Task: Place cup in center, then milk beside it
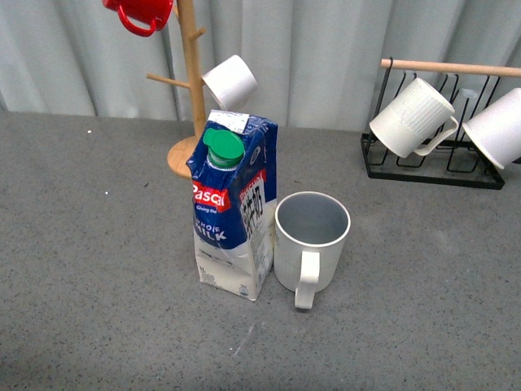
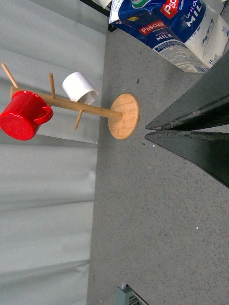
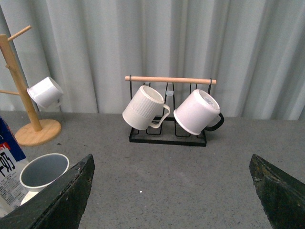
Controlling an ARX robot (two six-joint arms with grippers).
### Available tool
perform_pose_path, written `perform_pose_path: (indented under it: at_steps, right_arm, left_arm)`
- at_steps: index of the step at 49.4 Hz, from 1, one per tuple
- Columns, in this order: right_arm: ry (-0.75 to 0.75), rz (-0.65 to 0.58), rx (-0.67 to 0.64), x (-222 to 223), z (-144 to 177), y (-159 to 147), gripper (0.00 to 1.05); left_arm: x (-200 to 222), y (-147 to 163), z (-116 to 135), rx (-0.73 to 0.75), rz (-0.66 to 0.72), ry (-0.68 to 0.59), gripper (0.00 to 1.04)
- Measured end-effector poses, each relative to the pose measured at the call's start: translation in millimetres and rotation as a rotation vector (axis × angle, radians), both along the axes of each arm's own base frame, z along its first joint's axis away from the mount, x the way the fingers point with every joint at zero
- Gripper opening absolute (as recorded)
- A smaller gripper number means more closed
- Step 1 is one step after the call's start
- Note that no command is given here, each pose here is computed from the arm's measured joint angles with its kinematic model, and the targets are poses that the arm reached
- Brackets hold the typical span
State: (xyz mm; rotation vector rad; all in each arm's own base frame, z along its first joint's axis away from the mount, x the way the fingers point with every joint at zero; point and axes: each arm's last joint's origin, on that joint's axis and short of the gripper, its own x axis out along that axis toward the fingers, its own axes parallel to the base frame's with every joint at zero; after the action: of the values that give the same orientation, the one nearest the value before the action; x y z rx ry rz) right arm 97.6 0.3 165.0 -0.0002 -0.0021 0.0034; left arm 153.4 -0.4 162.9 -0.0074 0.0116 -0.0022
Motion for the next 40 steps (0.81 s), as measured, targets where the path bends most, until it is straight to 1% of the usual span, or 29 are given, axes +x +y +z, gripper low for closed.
perform_pose_path:
  at_steps: [40]
  right_arm:
    - [0.000, 0.000, 0.000, 0, 0, 0, 0.95]
  left_arm:
    - [-32, 0, 10, 0.000, 0.000, -0.033, 0.04]
